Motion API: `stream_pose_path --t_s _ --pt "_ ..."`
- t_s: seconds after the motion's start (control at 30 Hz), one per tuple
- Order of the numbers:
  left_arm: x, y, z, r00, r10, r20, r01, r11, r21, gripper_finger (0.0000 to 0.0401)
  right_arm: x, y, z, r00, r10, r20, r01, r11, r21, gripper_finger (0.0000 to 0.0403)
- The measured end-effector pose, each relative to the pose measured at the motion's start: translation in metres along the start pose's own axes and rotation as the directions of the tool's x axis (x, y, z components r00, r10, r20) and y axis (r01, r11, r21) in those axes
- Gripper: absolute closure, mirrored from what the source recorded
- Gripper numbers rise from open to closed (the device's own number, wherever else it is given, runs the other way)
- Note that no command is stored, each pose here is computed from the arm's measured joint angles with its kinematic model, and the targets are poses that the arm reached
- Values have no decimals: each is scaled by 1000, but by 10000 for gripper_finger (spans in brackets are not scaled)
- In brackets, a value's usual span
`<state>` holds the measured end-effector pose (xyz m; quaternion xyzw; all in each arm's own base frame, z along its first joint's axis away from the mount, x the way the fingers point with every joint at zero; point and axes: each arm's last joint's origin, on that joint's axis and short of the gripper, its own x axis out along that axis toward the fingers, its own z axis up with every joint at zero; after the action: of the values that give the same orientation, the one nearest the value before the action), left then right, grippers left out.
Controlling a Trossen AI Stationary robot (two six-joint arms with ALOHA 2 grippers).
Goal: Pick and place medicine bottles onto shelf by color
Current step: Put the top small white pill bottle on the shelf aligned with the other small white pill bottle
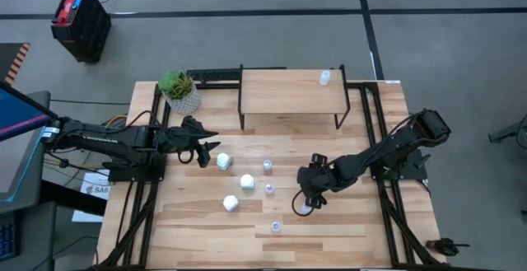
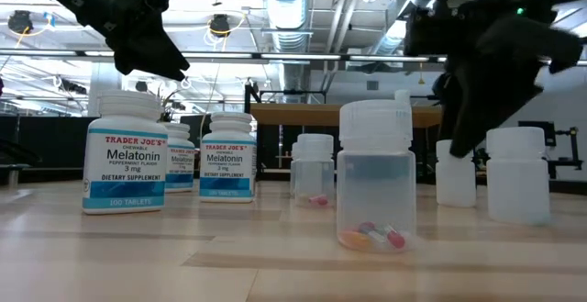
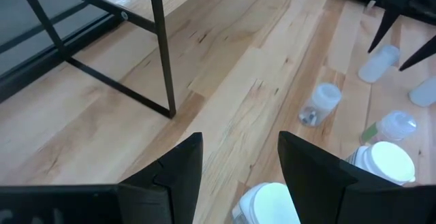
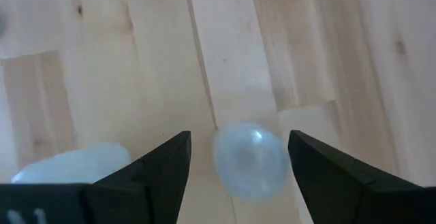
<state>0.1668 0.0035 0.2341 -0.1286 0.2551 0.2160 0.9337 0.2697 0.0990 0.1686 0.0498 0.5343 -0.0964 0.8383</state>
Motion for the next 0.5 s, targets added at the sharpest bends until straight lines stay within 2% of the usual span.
stream_pose_path --t_s 0.17,0.5 --pt "0 0 0 1000 0 0 0 1000 0 224 12 3 -2 999 -24 -40 24 1000 -13 133" --pt "0 0 0 1000 0 0 0 1000 0 223 6 1 -2 999 -29 -43 29 999 -15 133"
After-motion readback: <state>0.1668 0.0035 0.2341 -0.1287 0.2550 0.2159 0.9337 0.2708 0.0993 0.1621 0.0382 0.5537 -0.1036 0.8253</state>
